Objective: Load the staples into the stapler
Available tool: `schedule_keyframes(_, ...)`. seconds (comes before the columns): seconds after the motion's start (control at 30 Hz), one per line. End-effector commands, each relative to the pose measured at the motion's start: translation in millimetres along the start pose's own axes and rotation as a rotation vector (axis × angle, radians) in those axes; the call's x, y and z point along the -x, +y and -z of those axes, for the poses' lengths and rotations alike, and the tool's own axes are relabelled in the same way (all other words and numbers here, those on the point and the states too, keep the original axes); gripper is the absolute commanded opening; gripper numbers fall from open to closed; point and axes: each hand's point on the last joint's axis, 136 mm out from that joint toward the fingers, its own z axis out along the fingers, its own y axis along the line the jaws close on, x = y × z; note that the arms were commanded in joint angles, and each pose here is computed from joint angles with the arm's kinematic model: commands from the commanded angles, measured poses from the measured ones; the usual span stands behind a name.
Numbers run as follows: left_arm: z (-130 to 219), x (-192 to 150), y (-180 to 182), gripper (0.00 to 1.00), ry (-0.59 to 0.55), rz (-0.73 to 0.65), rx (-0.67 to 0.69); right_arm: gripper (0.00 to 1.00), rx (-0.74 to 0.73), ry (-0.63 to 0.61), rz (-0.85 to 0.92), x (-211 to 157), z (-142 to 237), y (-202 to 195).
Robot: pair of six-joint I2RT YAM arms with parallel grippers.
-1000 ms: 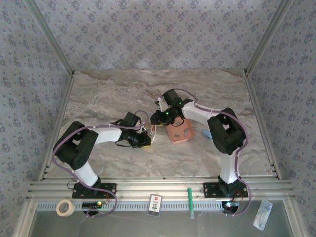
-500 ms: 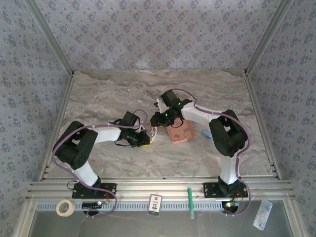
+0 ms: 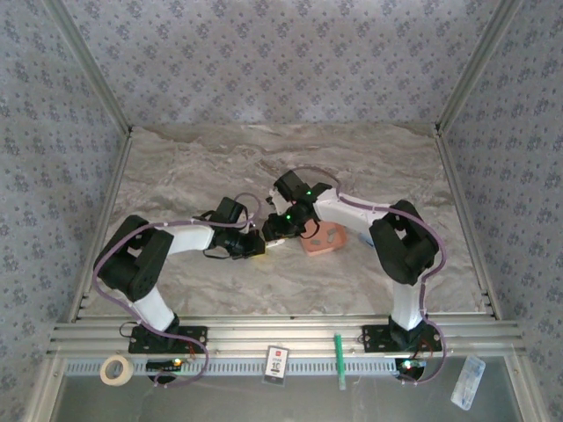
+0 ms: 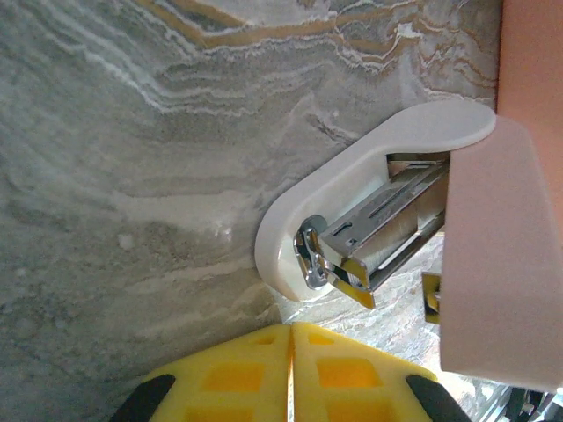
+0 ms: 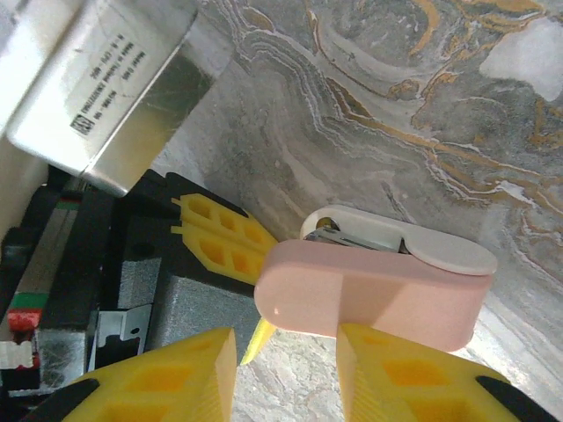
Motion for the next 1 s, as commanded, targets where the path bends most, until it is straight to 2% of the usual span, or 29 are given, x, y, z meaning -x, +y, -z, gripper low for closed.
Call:
schedule_keyframes(0.0,5,12,-3,0.10,-0.044,-0.032,0.003,0.37,-0.034,0.011,-0.017,-4,6,-5)
schedule_keyframes(0.1,11,10,-5,0.11,-0.043,-0.039,0.007,0.37,-0.049,0.003,-0.018,-2,9,-5)
schedule_keyframes(0.23,25,4,-5,0.14,-0.052,-0.049,0.025,0.43,-0.074,-0.030,-0.009,7,21,-2)
schedule_keyframes(0.43,50,4,-3,0.15,-0.110,-0.057,0.048,0.47,-0.170,-0.045,-0.006,12,36,-4)
schedule_keyframes(0.57,61,8,-2,0.15,-0.143,-0.055,0.052,0.46,-0.234,-0.002,-0.002,9,30,-10)
schedule_keyframes(0.97,69,11,5,0.15,-0.158,-0.048,0.056,0.40,-0.234,0.065,0.009,4,6,-7)
